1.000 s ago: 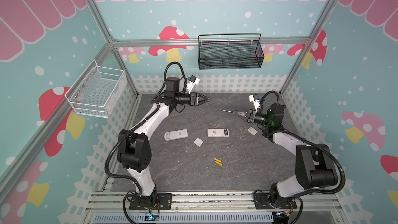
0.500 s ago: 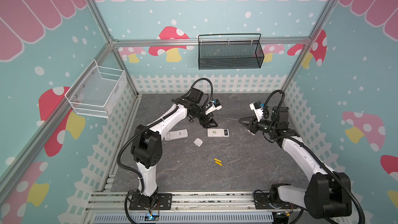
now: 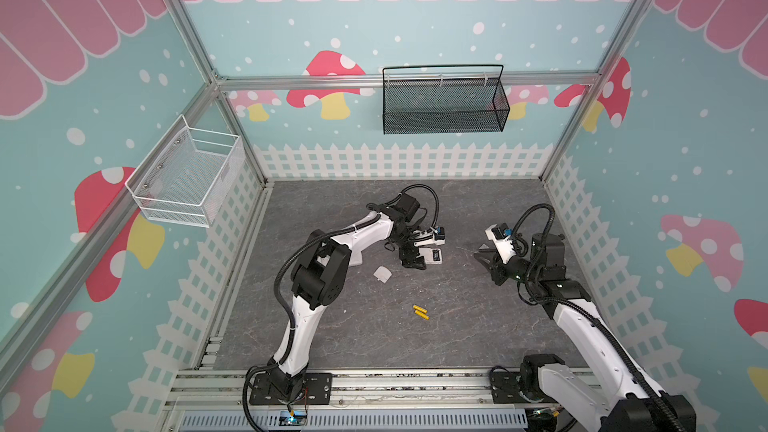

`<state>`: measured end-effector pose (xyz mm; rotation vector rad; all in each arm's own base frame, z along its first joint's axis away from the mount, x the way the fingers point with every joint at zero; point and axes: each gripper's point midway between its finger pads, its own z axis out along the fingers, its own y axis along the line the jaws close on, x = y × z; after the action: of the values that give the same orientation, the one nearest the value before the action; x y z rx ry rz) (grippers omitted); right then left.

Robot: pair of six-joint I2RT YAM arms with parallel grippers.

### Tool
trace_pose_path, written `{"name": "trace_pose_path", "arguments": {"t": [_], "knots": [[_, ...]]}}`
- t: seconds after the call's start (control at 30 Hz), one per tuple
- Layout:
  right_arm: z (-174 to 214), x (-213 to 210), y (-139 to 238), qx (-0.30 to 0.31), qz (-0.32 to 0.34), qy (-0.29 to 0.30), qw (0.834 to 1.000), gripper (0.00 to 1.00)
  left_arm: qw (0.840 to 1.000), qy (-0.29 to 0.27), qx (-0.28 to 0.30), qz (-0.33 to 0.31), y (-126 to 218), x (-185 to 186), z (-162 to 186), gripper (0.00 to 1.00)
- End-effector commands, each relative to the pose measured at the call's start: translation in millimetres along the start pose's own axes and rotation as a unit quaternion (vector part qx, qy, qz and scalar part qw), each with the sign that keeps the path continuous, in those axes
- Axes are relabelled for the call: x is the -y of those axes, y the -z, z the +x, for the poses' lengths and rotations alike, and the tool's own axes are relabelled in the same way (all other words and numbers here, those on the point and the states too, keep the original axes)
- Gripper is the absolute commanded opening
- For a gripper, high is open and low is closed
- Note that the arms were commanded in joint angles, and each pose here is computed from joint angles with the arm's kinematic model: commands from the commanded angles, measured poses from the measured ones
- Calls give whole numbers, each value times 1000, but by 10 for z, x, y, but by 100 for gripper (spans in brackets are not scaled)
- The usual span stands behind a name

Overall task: Unload the batteries from the remote control
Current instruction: 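Pull the screwdriver away with the right gripper while the left lowers toward the remote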

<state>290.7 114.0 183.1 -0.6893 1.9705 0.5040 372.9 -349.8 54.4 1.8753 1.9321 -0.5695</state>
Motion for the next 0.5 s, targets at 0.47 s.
{"name": "trace_pose_path", "arguments": {"t": [0.47], "knots": [[64, -23, 3, 0, -1, 25, 1000, 0, 997, -31, -65, 19, -228, 167, 282, 64]]}}
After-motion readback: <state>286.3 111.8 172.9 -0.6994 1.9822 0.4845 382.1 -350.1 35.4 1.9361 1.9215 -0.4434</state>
